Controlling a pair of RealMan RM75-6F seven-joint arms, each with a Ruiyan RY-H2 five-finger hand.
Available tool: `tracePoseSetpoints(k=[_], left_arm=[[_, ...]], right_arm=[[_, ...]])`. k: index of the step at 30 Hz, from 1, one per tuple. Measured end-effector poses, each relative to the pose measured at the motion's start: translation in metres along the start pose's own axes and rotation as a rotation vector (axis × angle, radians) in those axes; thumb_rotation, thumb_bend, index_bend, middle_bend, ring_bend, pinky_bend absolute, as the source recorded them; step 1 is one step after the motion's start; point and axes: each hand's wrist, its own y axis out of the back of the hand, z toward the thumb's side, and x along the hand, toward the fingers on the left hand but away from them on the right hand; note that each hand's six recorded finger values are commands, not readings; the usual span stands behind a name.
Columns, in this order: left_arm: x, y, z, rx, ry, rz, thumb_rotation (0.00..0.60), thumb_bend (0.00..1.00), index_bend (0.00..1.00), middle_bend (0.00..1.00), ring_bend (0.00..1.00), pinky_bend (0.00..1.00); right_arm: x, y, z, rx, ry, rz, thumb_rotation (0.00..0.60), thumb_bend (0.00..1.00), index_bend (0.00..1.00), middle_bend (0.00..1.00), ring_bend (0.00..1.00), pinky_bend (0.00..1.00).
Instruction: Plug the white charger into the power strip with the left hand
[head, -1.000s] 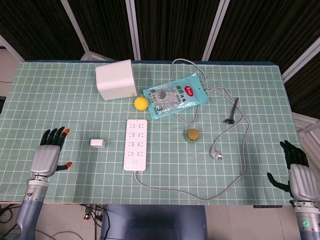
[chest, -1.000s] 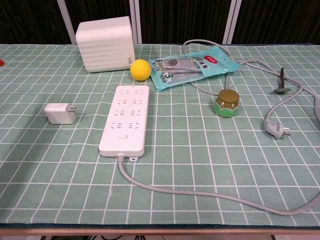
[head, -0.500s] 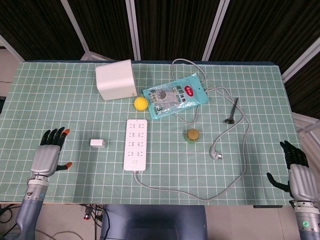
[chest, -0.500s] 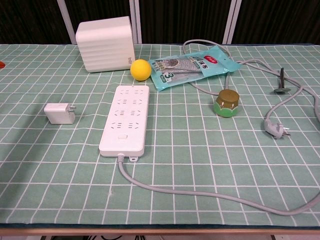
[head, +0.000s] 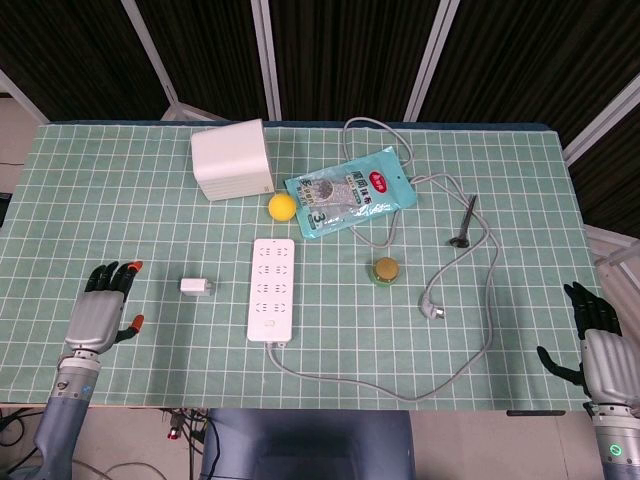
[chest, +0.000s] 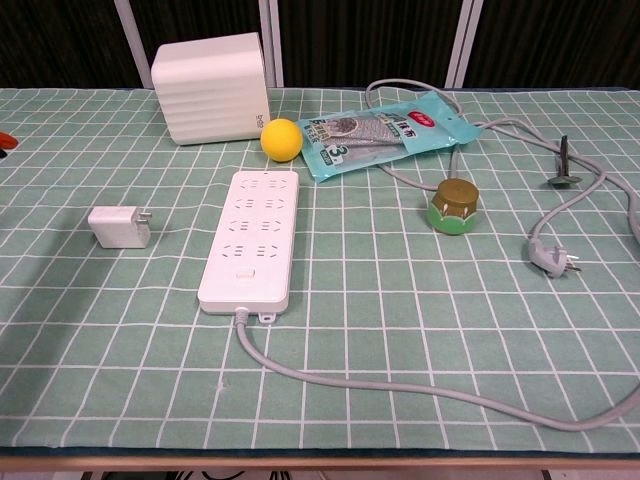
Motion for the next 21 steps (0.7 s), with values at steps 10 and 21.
tracePoseSetpoints(k=[10, 21], left_arm=[[0.006, 0.001, 0.009, 0.091, 0.017, -0.095, 0.6, 0.37, 0.04, 0.35, 0.29, 0.42], [0.012, -0.012, 0.018, 0.135, 0.041, -0.25, 0.6, 0.38, 0.08, 0.6, 0.5, 0.53]], right_arm=[[0.0, 0.0, 0.0, 0.0, -0.004, 0.002, 0.6, 0.34, 0.0, 0.0, 0.0, 0.0], [0.0, 0.0, -0.001, -0.004, -0.005, 0.004, 0.6, 0.34, 0.0, 0.0, 0.0, 0.0]])
